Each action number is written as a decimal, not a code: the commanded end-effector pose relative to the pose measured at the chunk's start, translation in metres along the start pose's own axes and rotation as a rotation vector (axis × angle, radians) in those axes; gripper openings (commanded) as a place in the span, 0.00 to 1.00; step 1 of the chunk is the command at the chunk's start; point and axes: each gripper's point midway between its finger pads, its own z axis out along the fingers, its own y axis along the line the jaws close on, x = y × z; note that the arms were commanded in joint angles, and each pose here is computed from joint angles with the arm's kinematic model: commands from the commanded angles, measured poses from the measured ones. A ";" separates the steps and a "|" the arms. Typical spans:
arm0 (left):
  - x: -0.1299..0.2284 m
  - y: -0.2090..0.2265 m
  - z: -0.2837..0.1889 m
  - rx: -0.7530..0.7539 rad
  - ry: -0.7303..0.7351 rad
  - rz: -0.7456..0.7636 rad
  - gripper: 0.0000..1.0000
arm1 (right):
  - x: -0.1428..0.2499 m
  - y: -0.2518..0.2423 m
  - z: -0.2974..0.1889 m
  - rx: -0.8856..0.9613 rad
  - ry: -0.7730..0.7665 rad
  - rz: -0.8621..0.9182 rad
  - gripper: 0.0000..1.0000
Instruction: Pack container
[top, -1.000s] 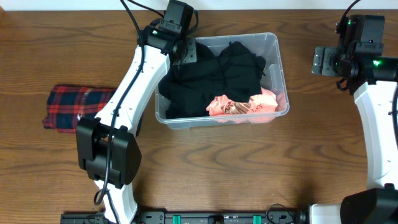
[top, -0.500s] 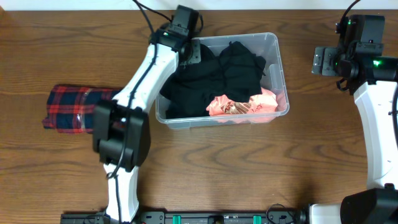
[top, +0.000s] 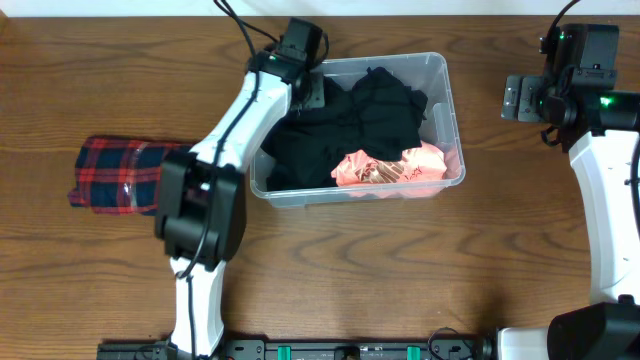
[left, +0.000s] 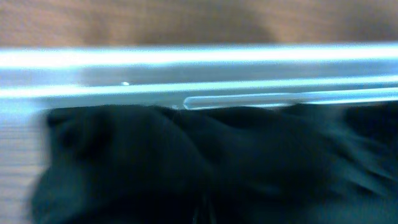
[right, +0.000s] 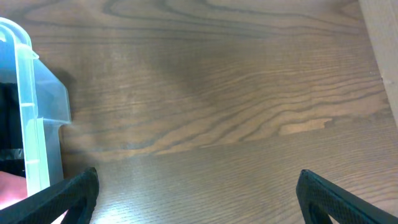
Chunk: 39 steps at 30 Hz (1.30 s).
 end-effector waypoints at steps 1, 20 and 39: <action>-0.033 -0.011 -0.080 0.062 -0.153 -0.011 0.06 | 0.001 -0.003 0.002 0.011 0.007 0.003 0.99; 0.041 -0.020 -0.104 0.022 0.041 0.026 0.06 | 0.001 -0.003 0.002 0.011 0.007 0.003 0.99; 0.176 -0.021 0.004 0.003 0.179 0.053 0.10 | 0.001 -0.003 0.002 0.011 0.007 0.003 0.99</action>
